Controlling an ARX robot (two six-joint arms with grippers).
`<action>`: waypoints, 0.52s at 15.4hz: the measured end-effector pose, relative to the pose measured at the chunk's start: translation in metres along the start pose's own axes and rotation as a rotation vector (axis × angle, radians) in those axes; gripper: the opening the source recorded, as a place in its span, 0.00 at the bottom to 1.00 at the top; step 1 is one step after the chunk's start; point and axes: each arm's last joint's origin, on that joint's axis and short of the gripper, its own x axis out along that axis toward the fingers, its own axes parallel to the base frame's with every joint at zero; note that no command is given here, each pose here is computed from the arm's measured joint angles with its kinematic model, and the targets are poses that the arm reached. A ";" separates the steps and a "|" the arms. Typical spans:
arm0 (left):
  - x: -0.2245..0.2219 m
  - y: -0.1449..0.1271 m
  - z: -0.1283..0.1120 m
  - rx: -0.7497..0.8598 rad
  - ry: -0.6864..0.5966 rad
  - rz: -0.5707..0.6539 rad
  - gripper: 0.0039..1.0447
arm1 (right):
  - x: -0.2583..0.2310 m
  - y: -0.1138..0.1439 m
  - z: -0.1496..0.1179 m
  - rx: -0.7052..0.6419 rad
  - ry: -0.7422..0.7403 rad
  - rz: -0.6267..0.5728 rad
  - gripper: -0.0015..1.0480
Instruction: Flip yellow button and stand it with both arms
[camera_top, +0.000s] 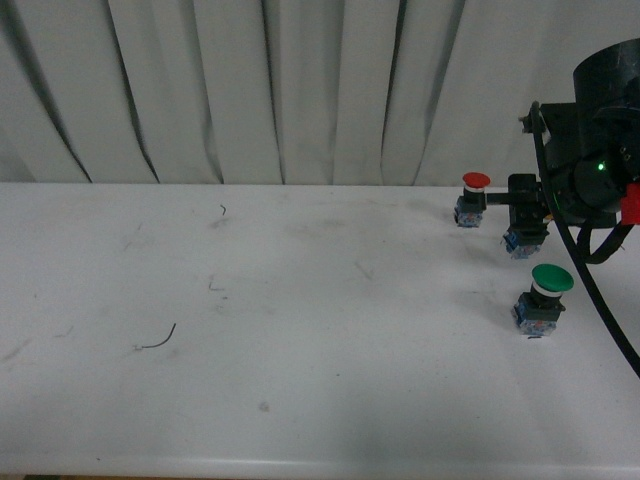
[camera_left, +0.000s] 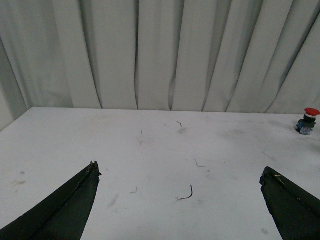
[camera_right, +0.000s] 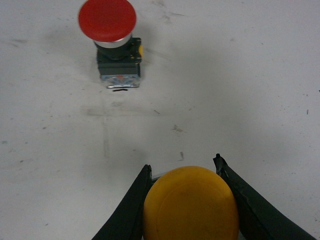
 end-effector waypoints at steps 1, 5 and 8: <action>0.000 0.000 0.000 0.000 0.000 0.000 0.94 | 0.003 -0.001 -0.001 -0.002 0.004 -0.010 0.34; 0.000 0.000 0.000 0.000 0.000 0.000 0.94 | 0.015 -0.001 0.003 0.011 0.018 -0.021 0.34; 0.000 0.000 0.000 0.000 0.000 0.000 0.94 | 0.020 0.007 -0.002 0.013 0.050 -0.015 0.34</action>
